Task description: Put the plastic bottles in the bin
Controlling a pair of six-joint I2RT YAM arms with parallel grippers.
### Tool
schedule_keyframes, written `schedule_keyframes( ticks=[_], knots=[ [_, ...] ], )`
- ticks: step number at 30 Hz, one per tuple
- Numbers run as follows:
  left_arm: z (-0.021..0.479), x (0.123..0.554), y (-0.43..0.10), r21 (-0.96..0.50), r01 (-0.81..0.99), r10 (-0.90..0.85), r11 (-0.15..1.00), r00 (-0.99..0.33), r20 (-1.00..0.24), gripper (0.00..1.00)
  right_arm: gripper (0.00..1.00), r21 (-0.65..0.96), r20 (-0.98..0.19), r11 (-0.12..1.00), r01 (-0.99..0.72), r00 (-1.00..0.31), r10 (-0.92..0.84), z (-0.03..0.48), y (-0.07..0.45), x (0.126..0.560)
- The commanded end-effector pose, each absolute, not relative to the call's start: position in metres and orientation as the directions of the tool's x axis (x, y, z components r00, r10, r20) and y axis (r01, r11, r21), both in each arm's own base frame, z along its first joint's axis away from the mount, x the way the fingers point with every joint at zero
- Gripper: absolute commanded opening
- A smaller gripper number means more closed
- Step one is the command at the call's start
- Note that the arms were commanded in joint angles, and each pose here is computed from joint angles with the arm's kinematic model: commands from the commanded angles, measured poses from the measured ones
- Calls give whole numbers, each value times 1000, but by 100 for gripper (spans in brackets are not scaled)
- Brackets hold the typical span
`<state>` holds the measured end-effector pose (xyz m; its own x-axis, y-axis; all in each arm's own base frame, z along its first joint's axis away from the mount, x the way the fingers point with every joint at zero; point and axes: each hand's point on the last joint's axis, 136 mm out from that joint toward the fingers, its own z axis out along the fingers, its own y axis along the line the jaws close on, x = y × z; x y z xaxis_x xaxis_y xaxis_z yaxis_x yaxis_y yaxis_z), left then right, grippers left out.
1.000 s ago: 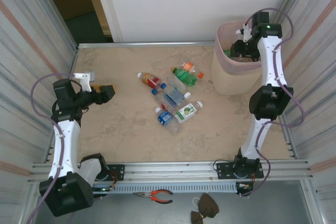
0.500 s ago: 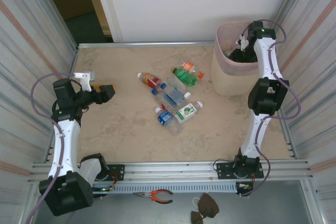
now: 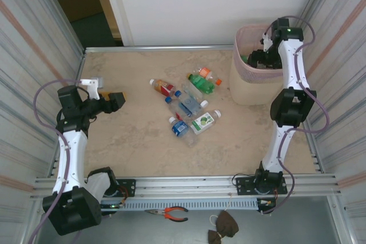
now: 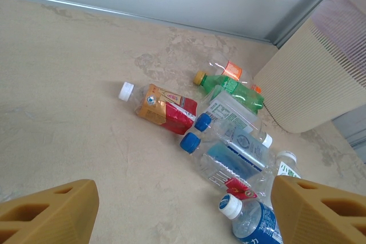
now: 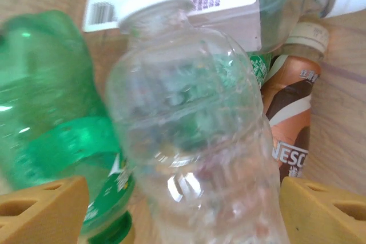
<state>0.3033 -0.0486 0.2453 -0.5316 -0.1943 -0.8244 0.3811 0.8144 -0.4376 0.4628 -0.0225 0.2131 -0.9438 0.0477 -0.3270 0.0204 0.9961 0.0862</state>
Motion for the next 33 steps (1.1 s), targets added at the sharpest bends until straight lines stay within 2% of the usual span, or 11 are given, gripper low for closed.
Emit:
schedule_keyframes(
  ticks=[1,16,23,28,33],
  knots=[
    [249,302,-49,-442,396,-199,805,-522,-829,79,86,91,-415,996,23,-908,59,264,-19,448],
    [251,303,-50,-442,400,-199,803,-520,-831,79,86,4,-577,1000,25,-816,23,341,1,419],
    [252,301,-49,-435,400,-196,807,-513,-836,79,88,-79,-645,989,123,-763,44,368,12,390],
    [253,299,-50,-433,400,-197,808,-509,-838,79,90,-10,-702,985,174,-702,117,374,36,368],
    [254,299,-50,-432,404,-196,806,-507,-839,79,90,175,-707,966,192,-658,259,360,66,341]
  ],
)
